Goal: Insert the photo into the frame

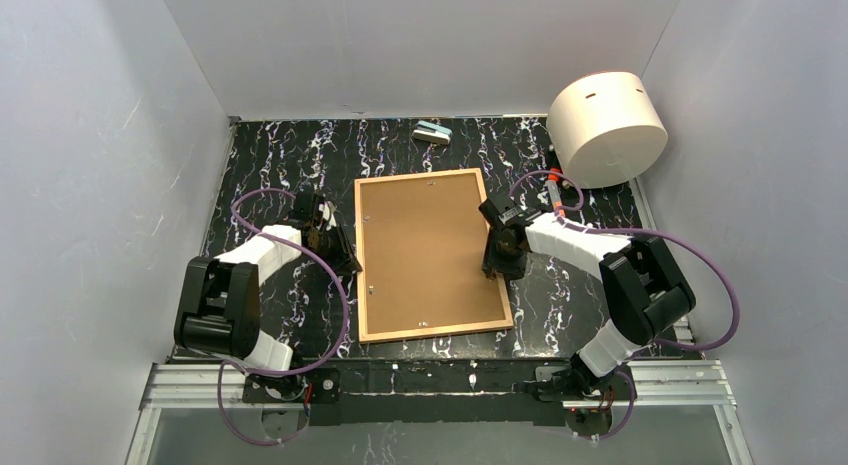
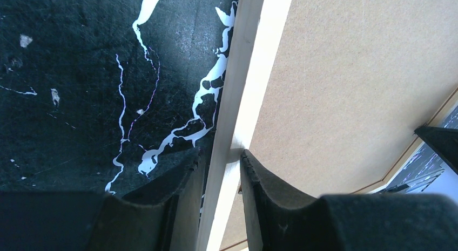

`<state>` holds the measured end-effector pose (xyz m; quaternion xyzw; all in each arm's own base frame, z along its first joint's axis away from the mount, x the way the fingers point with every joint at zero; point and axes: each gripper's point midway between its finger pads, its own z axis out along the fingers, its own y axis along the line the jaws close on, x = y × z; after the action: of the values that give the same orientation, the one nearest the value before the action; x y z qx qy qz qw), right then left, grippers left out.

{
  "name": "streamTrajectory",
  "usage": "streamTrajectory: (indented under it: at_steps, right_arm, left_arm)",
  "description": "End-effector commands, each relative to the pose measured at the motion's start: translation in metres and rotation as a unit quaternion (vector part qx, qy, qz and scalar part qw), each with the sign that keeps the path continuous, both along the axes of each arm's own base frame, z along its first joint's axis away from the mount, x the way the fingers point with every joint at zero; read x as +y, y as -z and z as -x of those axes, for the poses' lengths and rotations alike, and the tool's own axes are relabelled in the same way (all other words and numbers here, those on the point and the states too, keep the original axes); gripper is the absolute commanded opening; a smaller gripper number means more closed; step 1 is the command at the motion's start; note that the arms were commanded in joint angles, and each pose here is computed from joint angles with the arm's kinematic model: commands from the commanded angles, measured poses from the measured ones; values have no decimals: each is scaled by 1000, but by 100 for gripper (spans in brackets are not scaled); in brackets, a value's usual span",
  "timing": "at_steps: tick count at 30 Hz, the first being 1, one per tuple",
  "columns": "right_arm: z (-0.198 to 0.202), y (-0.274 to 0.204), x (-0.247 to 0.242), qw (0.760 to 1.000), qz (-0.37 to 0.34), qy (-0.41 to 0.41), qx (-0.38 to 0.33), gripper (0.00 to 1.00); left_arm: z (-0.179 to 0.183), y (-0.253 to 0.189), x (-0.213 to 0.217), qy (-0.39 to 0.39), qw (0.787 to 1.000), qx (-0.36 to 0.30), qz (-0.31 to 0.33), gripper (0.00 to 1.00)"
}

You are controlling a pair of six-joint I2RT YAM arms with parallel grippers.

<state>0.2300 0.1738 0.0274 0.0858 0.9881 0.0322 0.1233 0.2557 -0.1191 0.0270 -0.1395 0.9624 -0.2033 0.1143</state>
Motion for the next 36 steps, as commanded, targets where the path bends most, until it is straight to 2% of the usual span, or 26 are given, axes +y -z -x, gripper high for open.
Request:
streamTrajectory:
  at_steps: [1, 6, 10, 16, 22, 27, 30, 33, 36]
  right_arm:
    - [-18, -9, 9, 999, -21, 20, -34, 57]
    - [-24, -9, 8, 999, -12, 27, -40, 56]
    - [-24, -8, 2, 999, 6, 33, -36, 46]
    - [-19, -7, -1, 999, 8, 26, -35, 22]
    - [-15, -6, 9, 999, -25, -9, -35, 15]
    - [-21, -17, 8, 999, -22, 0, -47, 22]
    - [-32, -39, 6, 997, -17, 13, -77, 41]
    - [-43, -64, 6, 994, -16, 11, -108, 59]
    - [-49, -82, 15, 991, -38, -15, -128, 64]
  left_arm:
    - [22, 13, 10, 4, 999, 33, -27, 28]
    - [24, 14, 10, 5, 999, 35, -28, 28]
    - [24, 14, 11, 5, 999, 35, -29, 28]
    - [24, 14, 10, 4, 999, 35, -28, 28]
    - [23, 13, 9, 4, 999, 33, -25, 28]
    - [17, 8, 11, 2, 999, 25, -30, 29]
    - [8, -3, 12, 2, 999, 12, -38, 33]
    - [-1, -15, 17, 2, 999, -4, -51, 41]
    - [-6, -27, 18, 3, 998, -19, -57, 50]
